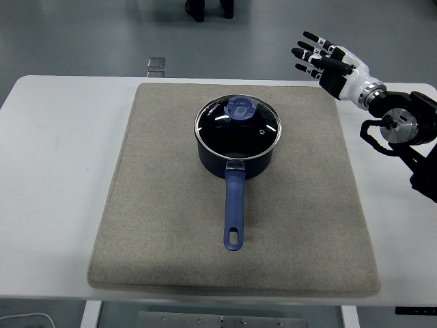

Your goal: Lift the pot lid and place it to the right of the pot.

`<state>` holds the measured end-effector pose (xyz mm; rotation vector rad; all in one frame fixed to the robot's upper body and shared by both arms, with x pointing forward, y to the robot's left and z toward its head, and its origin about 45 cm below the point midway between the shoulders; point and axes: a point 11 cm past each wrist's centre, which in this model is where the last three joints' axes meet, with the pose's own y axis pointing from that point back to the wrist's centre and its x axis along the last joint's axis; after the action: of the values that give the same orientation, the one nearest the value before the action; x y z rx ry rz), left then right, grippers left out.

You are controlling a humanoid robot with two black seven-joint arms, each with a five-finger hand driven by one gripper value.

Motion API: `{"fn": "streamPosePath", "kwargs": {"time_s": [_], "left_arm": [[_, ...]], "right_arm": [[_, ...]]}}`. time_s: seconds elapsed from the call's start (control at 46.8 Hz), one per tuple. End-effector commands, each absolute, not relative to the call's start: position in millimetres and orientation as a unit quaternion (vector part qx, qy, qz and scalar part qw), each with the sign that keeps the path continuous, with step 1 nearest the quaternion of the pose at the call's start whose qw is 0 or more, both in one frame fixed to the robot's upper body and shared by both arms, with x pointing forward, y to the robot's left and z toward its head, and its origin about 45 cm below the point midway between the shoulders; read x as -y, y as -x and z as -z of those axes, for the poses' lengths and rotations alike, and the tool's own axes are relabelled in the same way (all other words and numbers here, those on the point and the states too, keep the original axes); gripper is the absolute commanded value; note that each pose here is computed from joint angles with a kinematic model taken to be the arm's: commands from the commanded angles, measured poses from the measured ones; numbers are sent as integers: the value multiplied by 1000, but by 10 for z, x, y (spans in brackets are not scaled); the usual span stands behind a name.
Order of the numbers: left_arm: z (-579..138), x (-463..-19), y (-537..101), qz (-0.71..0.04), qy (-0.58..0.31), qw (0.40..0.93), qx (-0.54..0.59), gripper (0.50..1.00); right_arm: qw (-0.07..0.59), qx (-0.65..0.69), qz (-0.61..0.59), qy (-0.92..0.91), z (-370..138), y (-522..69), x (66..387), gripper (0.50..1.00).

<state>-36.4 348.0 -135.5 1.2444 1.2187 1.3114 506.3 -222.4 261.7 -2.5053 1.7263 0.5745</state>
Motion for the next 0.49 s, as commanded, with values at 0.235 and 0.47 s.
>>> {"fn": "streamPosePath", "kwargs": {"time_s": [0.235,0.47], "left_arm": [[1354,-3480,380,-533,-507,462,-496,1000],[1361,-3436,320,-531,-501,468,-497,1000]], "right_arm": [[22,-558,-184,809,-2622,-5065,2223,930],[25,-561,-180,807,-2640,-5073,2244,930]]}}
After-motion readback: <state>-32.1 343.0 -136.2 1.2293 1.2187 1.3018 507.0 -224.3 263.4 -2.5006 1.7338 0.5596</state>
